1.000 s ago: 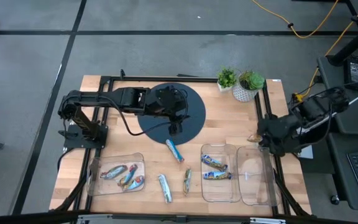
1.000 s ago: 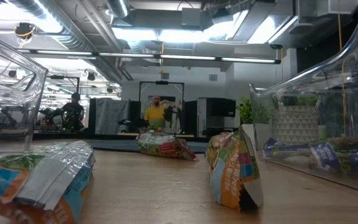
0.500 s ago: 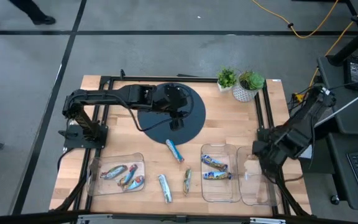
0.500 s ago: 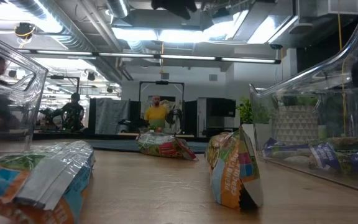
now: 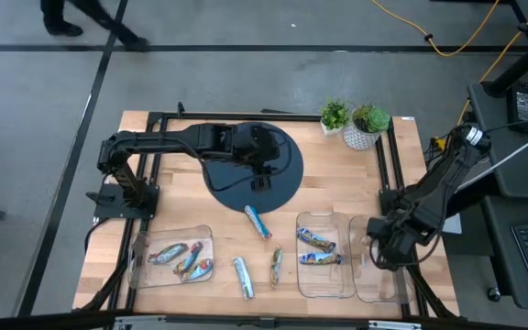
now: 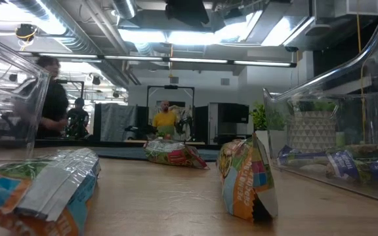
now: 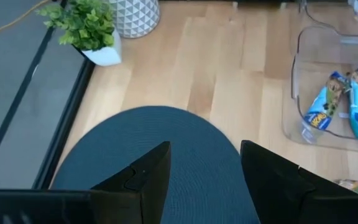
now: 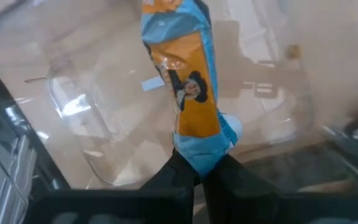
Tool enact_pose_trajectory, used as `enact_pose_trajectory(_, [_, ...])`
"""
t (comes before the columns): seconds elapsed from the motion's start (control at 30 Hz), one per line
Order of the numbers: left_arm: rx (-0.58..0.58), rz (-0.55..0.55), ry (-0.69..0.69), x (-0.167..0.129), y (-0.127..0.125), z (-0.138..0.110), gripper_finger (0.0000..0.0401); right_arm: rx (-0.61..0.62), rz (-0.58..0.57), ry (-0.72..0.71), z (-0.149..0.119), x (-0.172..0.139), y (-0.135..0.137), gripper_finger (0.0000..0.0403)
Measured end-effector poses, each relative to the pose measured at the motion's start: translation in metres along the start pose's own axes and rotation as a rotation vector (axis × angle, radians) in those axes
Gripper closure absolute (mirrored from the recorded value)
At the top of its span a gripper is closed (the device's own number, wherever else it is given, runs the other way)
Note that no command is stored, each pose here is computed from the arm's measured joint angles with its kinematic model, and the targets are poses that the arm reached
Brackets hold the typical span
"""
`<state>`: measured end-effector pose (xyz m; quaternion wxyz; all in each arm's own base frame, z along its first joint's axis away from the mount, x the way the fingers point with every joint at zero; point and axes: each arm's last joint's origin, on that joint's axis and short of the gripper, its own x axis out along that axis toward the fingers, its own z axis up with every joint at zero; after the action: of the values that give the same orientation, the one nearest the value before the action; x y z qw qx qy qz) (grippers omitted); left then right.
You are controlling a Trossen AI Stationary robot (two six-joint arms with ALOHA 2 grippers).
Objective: Pick and place Granola Bars by type
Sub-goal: Put the yellow granola bar into the right transparent bin, then put the red granola bar into the left transparent bin
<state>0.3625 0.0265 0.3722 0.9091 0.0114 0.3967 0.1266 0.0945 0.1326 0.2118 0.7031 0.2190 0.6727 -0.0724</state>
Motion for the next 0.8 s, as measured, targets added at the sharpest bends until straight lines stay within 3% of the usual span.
enact_pose_trajectory(0.4, [0.003, -0.025, 0.0, -0.0003, -0.002, 0.0, 0.0215, 0.045, -0.011, 0.013, -0.0009, 0.0114, -0.0053, 0.0373])
enact_pose_trajectory(0.8, [0.008, -0.025, 0.021, -0.0003, -0.002, -0.0021, 0.0219, 0.045, -0.006, 0.04, -0.0017, 0.0113, -0.0052, 0.0259])
